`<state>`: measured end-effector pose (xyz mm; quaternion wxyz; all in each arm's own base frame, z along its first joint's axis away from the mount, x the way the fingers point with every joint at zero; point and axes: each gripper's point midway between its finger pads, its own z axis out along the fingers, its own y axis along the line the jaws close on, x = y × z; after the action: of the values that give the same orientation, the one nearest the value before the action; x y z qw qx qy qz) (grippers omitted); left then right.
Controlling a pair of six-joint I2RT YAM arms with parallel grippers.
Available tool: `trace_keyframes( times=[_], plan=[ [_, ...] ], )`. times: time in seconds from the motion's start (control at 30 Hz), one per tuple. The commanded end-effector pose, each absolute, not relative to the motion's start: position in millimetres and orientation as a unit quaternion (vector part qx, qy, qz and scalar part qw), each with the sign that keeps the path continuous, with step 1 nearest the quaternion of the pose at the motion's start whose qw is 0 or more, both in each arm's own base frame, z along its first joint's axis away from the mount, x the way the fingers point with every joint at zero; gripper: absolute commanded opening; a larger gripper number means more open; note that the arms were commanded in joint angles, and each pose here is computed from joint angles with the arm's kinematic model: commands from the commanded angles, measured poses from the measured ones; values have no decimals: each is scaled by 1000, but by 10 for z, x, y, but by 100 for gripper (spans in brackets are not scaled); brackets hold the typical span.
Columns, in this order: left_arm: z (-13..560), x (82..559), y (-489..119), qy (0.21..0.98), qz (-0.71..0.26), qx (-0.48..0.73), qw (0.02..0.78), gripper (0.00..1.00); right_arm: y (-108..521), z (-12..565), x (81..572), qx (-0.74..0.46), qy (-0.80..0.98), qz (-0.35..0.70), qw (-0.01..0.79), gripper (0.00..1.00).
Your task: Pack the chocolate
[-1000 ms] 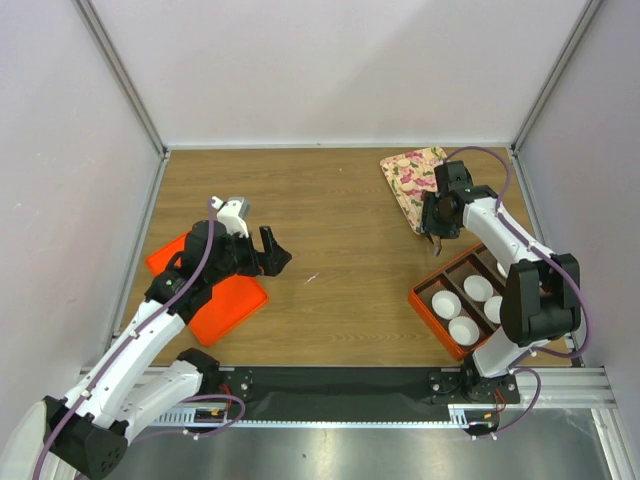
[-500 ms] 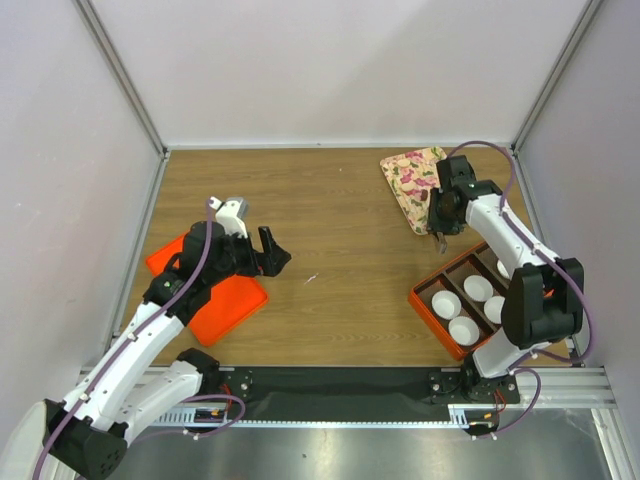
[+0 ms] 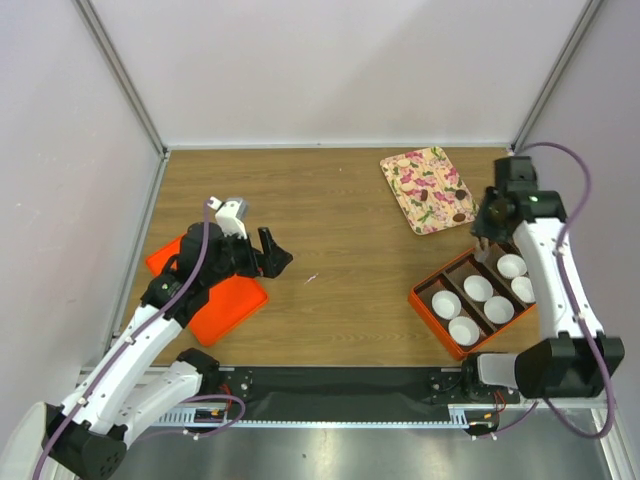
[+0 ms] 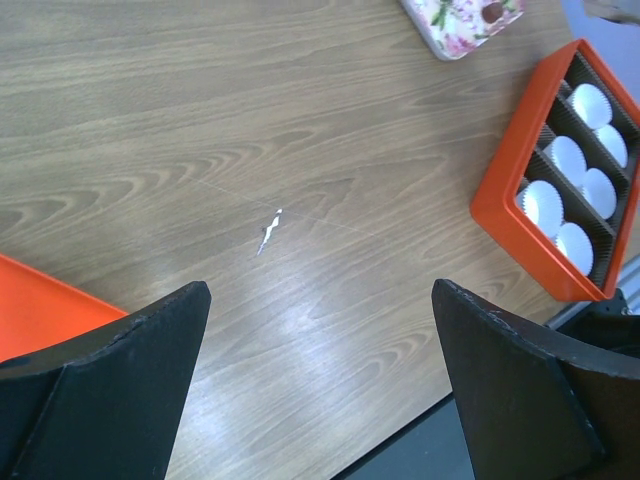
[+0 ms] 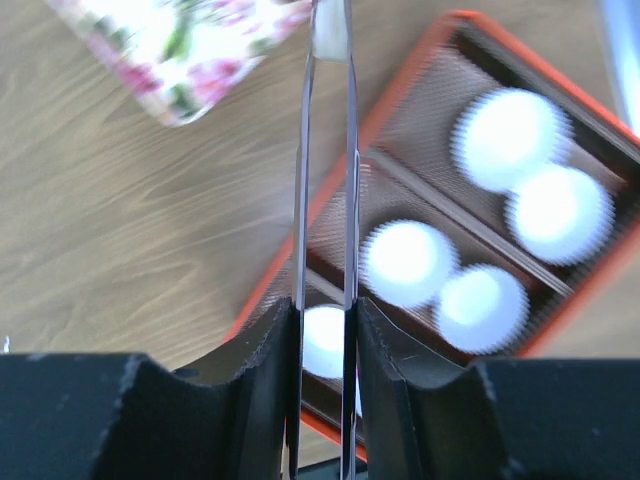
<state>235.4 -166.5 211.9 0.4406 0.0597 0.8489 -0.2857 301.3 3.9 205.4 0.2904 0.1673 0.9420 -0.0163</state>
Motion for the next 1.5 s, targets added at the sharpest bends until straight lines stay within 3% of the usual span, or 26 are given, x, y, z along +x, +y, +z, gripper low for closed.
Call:
trace_keyframes(
  times=[0.0, 0.57, 1.47],
  plan=[
    [2313, 2335, -1743, 825, -319, 68, 461, 100, -237, 2264, 2737, 224, 928, -31, 295, 26],
    [2183, 2266, -1847, 833, -338, 89, 428, 100, -741, 2019, 2133, 319, 918, -67, 225, 26],
    [2163, 2206, -1772, 840, -330, 71, 424, 100, -909, 1589, 2323, 353, 902, -82, 234, 29]
  ],
)
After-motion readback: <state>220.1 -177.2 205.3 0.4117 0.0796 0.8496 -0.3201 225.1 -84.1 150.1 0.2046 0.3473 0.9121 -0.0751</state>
